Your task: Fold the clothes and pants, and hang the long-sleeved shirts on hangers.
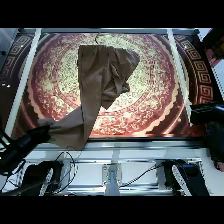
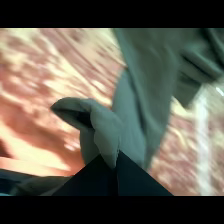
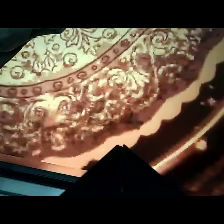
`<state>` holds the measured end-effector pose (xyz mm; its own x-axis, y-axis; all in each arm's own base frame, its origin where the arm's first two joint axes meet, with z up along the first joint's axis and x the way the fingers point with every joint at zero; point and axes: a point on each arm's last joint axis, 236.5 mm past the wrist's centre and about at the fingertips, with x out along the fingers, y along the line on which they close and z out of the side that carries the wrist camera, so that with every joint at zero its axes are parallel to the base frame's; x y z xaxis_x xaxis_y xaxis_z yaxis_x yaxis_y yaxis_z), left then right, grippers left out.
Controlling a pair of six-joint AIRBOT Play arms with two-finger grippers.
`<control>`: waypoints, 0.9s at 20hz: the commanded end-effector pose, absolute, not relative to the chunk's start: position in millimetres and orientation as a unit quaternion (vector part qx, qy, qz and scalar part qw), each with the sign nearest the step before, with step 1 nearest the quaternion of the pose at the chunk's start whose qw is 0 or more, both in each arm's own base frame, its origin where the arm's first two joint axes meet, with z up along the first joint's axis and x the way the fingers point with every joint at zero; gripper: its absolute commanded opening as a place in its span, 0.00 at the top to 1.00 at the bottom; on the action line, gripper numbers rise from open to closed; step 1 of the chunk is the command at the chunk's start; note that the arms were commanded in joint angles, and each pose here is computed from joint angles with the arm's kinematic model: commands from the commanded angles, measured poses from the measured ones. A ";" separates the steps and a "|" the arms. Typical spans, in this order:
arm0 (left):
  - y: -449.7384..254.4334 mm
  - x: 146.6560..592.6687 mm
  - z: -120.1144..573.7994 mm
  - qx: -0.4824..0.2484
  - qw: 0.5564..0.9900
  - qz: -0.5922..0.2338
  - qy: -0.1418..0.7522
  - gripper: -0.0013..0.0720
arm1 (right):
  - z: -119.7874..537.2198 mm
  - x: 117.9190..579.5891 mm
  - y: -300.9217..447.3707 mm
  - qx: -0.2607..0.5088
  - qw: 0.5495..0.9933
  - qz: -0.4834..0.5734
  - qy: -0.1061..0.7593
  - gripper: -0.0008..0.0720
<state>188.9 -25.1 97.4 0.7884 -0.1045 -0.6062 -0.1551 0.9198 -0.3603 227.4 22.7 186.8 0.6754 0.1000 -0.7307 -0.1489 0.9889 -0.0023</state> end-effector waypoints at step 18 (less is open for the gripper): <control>59.1 297.4 36.8 -0.004 0.911 0.185 0.368 0.22 | 138.0 260.9 19.4 0.002 0.930 0.046 0.364 0.94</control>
